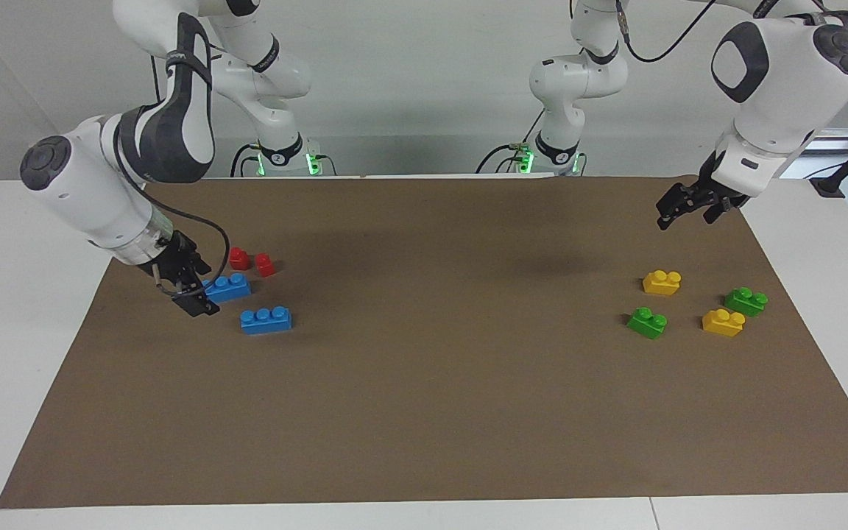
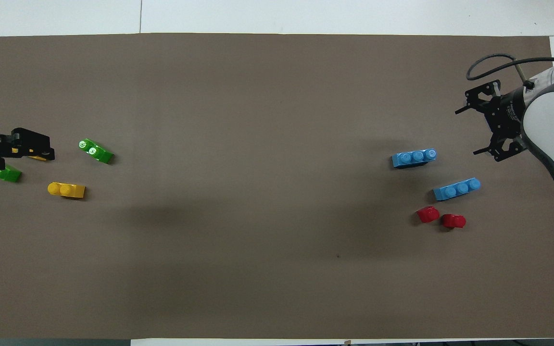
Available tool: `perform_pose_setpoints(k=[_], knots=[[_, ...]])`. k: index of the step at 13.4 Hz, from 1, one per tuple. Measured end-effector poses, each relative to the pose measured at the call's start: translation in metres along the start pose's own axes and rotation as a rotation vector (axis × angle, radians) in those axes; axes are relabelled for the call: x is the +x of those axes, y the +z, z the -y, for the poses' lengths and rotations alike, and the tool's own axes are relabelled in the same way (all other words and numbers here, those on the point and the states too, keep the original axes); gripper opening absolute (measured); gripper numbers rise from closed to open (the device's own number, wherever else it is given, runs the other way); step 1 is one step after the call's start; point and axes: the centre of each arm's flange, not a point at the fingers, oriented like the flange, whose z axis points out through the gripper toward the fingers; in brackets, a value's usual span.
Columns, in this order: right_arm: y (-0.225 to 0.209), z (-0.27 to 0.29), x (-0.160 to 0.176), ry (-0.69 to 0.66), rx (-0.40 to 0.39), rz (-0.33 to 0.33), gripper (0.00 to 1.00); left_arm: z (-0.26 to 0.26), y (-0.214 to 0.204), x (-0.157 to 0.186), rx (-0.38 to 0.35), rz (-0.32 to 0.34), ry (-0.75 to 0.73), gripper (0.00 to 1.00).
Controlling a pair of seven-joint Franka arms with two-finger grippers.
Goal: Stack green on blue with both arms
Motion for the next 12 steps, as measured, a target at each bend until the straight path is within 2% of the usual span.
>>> perform_pose_setpoints(k=[2, 5, 8, 12], knots=[[0.014, 0.000, 0.004, 0.075, 0.012, 0.033, 1.00, 0.003, 0.020, 0.011, -0.003, -0.009, -0.096, 1.00], [0.035, 0.001, 0.009, 0.117, 0.005, 0.064, 1.00, 0.009, 0.045, 0.028, -0.007, -0.018, -0.227, 1.00], [0.060, 0.000, 0.014, 0.133, -0.016, 0.075, 1.00, 0.019, 0.071, 0.046, -0.017, -0.040, -0.355, 1.00], [0.092, -0.006, 0.020, 0.164, -0.005, 0.080, 1.00, 0.025, 0.107, 0.059, -0.026, -0.058, -0.455, 1.00]])
